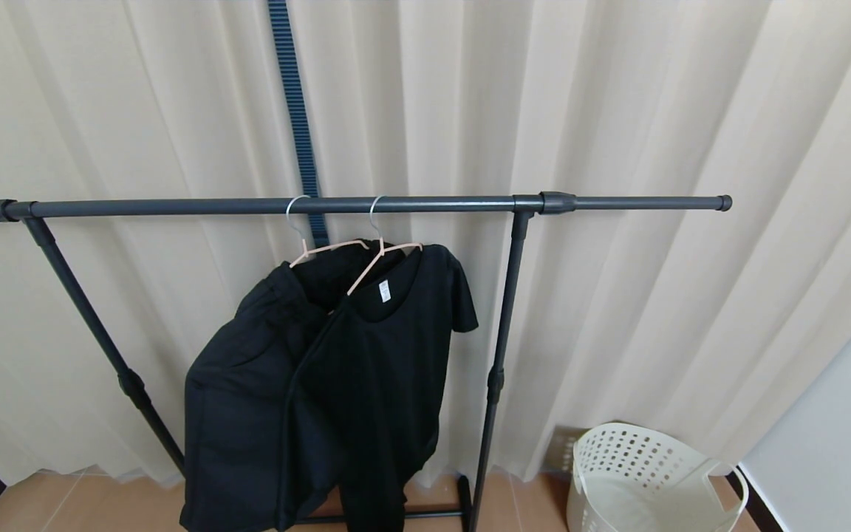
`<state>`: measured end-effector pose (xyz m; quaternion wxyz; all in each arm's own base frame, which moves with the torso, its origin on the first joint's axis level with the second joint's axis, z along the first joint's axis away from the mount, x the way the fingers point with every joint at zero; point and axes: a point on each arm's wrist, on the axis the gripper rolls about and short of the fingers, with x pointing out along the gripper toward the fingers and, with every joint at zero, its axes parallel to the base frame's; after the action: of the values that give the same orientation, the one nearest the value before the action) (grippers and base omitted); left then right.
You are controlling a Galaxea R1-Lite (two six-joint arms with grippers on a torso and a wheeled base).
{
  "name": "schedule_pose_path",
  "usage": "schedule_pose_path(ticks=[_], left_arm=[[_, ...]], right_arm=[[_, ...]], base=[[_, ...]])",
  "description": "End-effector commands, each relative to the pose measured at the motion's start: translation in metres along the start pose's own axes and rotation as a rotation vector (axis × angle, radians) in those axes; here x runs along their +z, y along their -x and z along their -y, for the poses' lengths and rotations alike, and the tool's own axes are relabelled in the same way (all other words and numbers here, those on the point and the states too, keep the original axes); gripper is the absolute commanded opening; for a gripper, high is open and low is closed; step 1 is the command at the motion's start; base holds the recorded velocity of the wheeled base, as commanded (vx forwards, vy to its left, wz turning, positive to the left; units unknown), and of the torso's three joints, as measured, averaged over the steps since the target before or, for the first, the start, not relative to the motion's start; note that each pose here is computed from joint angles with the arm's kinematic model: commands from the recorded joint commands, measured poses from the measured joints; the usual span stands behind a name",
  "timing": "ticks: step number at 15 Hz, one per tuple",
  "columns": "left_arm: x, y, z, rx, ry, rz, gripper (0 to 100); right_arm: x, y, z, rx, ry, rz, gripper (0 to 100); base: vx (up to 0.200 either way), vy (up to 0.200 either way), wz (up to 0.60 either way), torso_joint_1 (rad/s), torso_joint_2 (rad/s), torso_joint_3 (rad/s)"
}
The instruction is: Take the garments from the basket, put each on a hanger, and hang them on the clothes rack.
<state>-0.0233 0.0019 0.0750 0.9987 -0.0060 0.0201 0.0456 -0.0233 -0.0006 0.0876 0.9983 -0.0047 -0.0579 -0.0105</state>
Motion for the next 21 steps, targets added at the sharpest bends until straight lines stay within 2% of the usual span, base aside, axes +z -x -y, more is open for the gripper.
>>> schedule_pose_path(ticks=[1, 21], left_arm=[[0.0001, -0.0002, 0.0, 0.001, 0.0, -0.002, 100], [0.0001, -0.0002, 0.0, 0.001, 0.0, -0.002, 100]], right_arm=[[0.0, 0.0, 0.0, 0.0, 0.0, 0.001, 100], [0.0, 0.0, 0.0, 0.0, 0.0, 0.001, 100]], base=[[0.0, 0.0, 0.0, 0.0, 0.0, 0.0], [0.0, 0.0, 0.0, 0.0, 0.0, 0.0]])
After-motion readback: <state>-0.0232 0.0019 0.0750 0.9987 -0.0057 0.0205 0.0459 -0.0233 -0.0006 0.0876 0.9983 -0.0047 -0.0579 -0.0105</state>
